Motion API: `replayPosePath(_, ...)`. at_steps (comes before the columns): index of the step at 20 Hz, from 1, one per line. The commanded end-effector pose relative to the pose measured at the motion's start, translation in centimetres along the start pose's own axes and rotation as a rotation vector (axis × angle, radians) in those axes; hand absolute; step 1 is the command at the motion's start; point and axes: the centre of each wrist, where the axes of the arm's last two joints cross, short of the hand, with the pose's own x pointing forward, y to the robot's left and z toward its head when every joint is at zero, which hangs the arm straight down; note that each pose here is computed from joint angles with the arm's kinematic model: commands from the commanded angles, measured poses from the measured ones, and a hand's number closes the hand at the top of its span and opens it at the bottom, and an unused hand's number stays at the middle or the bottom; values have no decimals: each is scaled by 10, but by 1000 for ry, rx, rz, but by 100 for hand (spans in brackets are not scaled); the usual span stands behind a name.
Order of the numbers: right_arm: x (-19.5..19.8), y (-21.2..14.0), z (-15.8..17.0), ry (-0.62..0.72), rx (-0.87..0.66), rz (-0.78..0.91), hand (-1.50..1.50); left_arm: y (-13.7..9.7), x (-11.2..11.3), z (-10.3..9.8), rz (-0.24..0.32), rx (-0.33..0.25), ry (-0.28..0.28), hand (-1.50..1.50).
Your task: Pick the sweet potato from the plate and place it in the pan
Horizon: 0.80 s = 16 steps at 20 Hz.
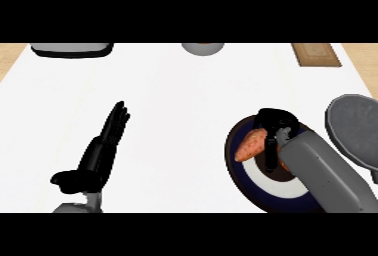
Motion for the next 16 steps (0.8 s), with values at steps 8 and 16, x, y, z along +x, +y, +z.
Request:
replayPosePath(8, 14, -21, 34, 73, -526, -368, 150, -7, -3, 5, -1, 14, 3, 0)
replayPosePath(16, 45, -24, 74, 169, -999, -463, 150, 15, 3, -2, 2, 20, -4, 0)
